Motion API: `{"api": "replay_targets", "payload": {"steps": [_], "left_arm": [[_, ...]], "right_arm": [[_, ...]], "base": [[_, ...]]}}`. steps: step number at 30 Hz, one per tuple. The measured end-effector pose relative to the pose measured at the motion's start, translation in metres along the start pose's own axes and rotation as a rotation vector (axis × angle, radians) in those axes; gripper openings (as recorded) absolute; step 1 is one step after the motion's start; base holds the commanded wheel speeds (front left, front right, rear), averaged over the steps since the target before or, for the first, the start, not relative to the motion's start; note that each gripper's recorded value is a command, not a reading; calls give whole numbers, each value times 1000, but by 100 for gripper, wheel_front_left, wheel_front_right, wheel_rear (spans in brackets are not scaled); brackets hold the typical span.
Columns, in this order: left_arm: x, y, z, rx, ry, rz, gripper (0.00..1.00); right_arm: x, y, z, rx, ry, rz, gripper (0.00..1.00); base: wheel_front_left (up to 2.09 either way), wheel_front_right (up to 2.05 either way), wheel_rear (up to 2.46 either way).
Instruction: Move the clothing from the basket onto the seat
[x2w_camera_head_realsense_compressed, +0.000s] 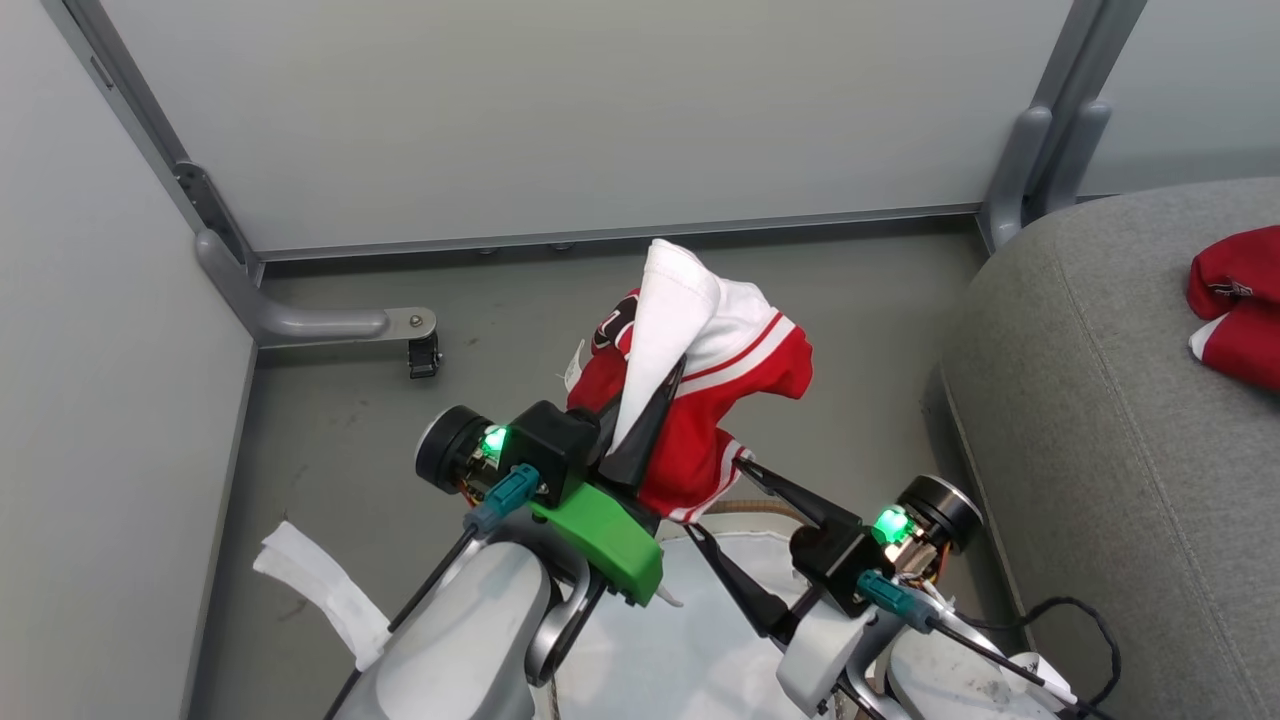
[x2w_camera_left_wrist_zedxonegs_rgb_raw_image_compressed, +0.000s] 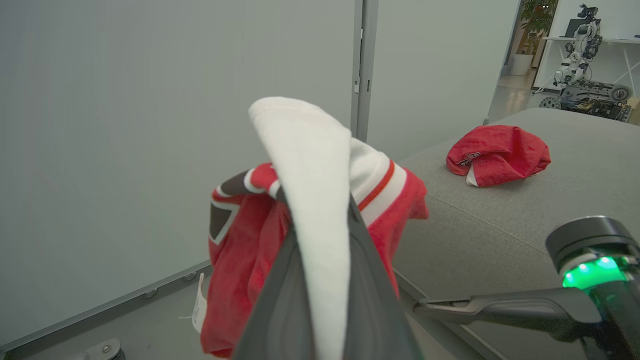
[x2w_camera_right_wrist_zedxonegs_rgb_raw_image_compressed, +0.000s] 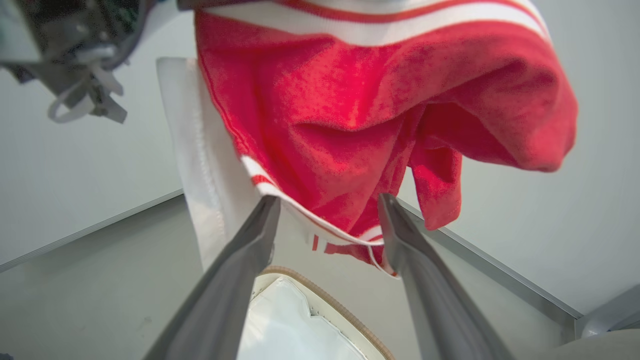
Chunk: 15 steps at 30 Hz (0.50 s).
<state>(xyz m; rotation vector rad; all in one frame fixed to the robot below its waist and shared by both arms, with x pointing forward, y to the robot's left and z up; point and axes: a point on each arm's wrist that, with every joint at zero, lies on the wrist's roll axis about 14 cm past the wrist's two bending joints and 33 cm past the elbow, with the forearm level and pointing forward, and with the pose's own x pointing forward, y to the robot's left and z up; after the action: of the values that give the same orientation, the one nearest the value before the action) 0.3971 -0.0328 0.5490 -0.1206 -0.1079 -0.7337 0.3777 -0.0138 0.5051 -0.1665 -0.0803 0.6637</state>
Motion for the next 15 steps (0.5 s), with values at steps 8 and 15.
{"api": "replay_targets", "payload": {"steps": [8, 15], "left_arm": [[-3, -11, -7, -24, 18, -21, 0], [-5, -25, -11, -48, 32, -57, 0]], "right_arm": [[17, -5, 10, 113, -38, -39, 100], [27, 1, 7, 128, -26, -11, 100]], "base": [[0, 0, 0], [0, 0, 0]]}}
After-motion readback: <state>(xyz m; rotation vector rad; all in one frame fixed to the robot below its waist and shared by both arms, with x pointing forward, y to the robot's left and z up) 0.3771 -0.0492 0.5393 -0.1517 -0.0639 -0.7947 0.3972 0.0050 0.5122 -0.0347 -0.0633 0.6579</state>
